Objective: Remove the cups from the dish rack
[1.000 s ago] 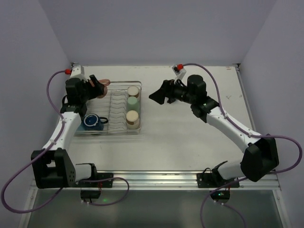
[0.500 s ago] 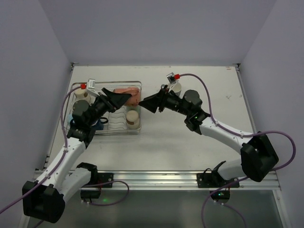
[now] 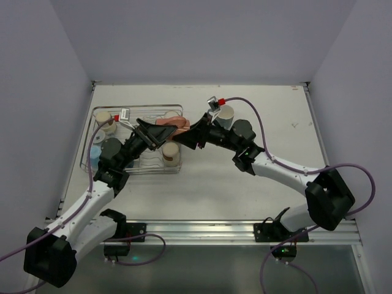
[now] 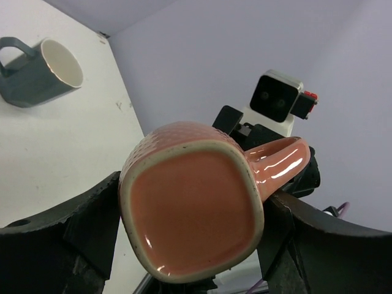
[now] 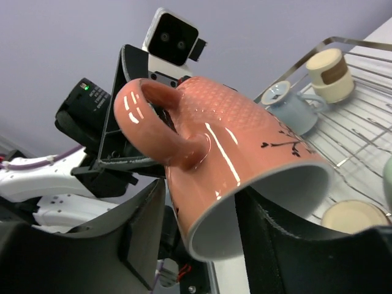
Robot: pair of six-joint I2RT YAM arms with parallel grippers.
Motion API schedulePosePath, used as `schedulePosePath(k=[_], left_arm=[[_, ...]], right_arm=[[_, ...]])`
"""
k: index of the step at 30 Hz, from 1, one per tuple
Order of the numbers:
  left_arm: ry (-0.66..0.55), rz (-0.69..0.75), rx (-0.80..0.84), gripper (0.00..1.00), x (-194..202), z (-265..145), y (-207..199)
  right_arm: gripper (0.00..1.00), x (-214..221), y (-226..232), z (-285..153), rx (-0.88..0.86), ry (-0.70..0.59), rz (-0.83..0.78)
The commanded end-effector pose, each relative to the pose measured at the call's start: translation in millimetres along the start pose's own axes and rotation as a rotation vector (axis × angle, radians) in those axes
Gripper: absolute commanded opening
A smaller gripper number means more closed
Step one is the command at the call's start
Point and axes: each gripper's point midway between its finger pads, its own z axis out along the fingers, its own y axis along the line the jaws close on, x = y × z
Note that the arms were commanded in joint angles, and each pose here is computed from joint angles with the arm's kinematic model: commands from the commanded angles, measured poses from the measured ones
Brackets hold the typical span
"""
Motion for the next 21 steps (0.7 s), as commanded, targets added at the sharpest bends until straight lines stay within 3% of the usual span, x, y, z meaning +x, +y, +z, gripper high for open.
schedulePosePath(k=[1, 3, 5, 6, 7, 8, 9, 10, 12, 15, 18, 21], left_arm=[[-0.077, -0.011, 0.186, 0.09, -13.5, -1.7, -52.5], [-0.090, -0.018, 0.191, 0.16, -13.0, -1.7, -54.0], [-0.085, -0.025, 0.203, 0.35, -11.6, -2.5, -57.3], [-0.076, -0.020, 0.209, 0.54, -9.8, -2.9, -58.4], [-0.070, -0.011, 0.212, 0.63, -8.8, -3.1, -59.1], [-0.065, 0.002, 0.218, 0.73, -8.4, -3.3, -61.4], [-0.046, 0.018, 0.212, 0.90, -5.4, -3.4, -61.3], [-0.044, 0.086, 0.198, 0.97, -5.3, -3.7, -60.7], [-0.015, 0.159, 0.070, 1.00, -7.0, 0.0, -48.2], [-0.008, 0.393, -0.115, 1.00, -17.2, -11.3, -26.0], [0.002, 0.480, -0.277, 1.00, -21.7, -32.2, -2.9], [0.052, 0.609, -0.395, 1.00, -19.6, -55.6, 22.1]], right_arm=[[0.50, -18.5, 29.3, 10.0, -0.116, -0.069, -0.026], [0.48, -19.3, 31.9, 9.4, -0.135, -0.086, -0.017], [0.35, -20.1, 31.9, 8.2, -0.136, -0.100, -0.017], [0.27, -21.9, 30.9, 7.3, -0.129, -0.110, -0.017], [0.09, -19.0, 28.7, 5.4, -0.120, -0.109, -0.012], [0.00, -23.4, 29.5, 2.7, -0.108, -0.128, -0.019], [0.00, -25.4, 29.6, 0.1, -0.100, -0.137, -0.038], [0.00, -27.0, 24.3, -4.0, -0.076, -0.143, -0.046], [0.00, -30.9, 19.3, -13.0, -0.030, -0.130, -0.060], [0.00, -45.6, -11.0, -34.9, 0.119, -0.118, -0.074], [0.00, -51.1, -27.0, -55.6, 0.212, -0.089, -0.081], [0.00, -68.3, -69.1, -88.5, 0.460, -0.044, -0.086]])
